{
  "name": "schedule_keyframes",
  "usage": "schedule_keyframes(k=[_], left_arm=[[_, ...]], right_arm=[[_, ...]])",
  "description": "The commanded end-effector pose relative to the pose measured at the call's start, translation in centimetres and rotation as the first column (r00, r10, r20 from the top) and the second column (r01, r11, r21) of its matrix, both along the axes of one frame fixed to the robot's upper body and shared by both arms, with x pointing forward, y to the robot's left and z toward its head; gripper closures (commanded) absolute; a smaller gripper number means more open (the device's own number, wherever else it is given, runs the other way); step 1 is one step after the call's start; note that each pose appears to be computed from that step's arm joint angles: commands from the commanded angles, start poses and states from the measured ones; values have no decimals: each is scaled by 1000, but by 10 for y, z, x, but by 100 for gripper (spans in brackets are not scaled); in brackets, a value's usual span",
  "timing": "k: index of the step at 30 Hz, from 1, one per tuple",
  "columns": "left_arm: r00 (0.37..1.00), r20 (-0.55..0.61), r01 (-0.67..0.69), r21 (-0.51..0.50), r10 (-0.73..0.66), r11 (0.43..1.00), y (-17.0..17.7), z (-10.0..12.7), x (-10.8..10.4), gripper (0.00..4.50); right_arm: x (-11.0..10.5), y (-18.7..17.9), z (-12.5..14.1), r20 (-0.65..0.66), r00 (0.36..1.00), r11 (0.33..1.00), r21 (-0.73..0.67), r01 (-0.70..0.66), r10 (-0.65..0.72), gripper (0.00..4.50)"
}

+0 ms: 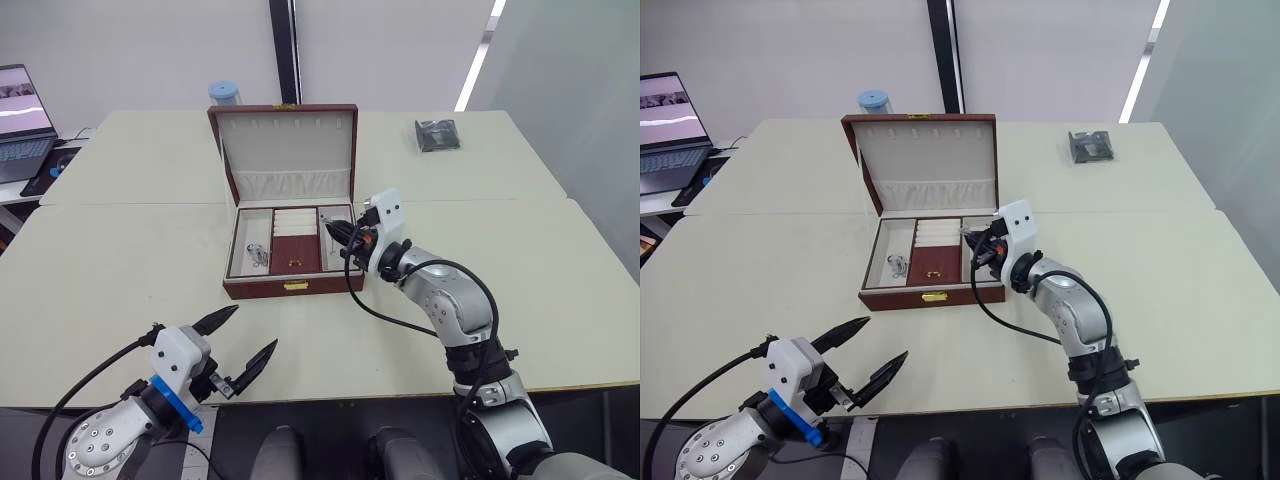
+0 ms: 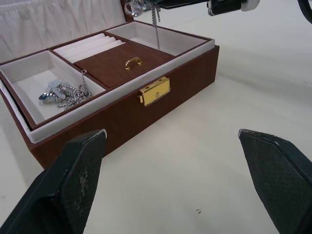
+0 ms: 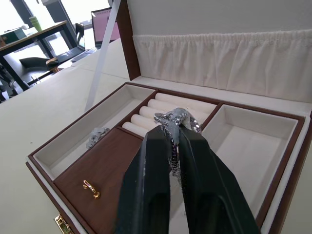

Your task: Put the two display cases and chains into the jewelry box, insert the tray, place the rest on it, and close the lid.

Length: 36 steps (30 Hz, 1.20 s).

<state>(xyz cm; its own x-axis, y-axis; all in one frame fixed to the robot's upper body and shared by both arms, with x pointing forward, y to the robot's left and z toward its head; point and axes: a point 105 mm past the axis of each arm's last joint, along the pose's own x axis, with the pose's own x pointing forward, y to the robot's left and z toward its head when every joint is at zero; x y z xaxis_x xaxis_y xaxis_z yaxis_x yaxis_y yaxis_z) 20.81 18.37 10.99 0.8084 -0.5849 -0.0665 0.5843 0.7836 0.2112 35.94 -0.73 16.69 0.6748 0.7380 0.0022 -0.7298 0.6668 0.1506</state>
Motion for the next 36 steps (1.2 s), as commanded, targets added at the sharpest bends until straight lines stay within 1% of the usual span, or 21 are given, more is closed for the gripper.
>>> schedule_keyframes(k=[1, 7, 10, 12, 13, 15, 17, 19, 22, 24, 27, 36], left_arm=[[999, 42, 7, 6, -7, 1000, -2, 11, 1, 0], [1000, 13, 2, -12, -2, 1000, -2, 11, 6, 0], [999, -25, -24, -34, 23, 999, 2, 9, 10, 0], [996, -77, -51, -61, 46, 997, 8, 6, 12, 0], [993, -109, -64, -79, 55, 995, 11, 4, 12, 0], [984, -162, -88, -95, 72, 992, 23, 0, 13, 0], [979, -183, -109, -99, 90, 989, 33, 0, 15, 0], [971, -192, -157, -74, 140, 985, 55, 1, 18, 0], [960, -200, -207, -39, 196, 977, 80, 0, 20, 0], [951, -191, -250, -22, 242, 968, 99, 1, 22, 0], [933, -173, -318, 15, 316, 948, 128, 6, 26, 0], [896, -131, -417, 83, 424, 905, 171, 20, 34, 0]], right_arm=[[0, -2, 14, 49, 999, 999, 39, 2, -4, 283], [-2, -6, 13, 65, 998, 999, 33, 4, -7, 114], [-5, -9, 12, 83, 997, 1000, 23, -7, 5, 11], [-8, -12, 12, 111, 993, 999, -1, -38, 38, 5], [-12, -15, 10, 145, 987, 997, -43, -69, 75, 5], [-16, -32, 3, 185, 972, 983, -136, -123, 147, 5], [-16, -47, -1, 198, 963, 972, -184, -144, 181, 5], [-15, -73, -6, 198, 960, 962, -230, -149, 196, 5], [-17, -100, -12, 190, 958, 946, -282, -157, 216, 5], [-22, -118, -19, 164, 957, 932, -315, -180, 241, 5], [-24, -150, -31, 109, 972, 922, -352, -160, 210, 5], [-29, -204, -48, 60, 995, 917, -397, -45, 74, 5]])
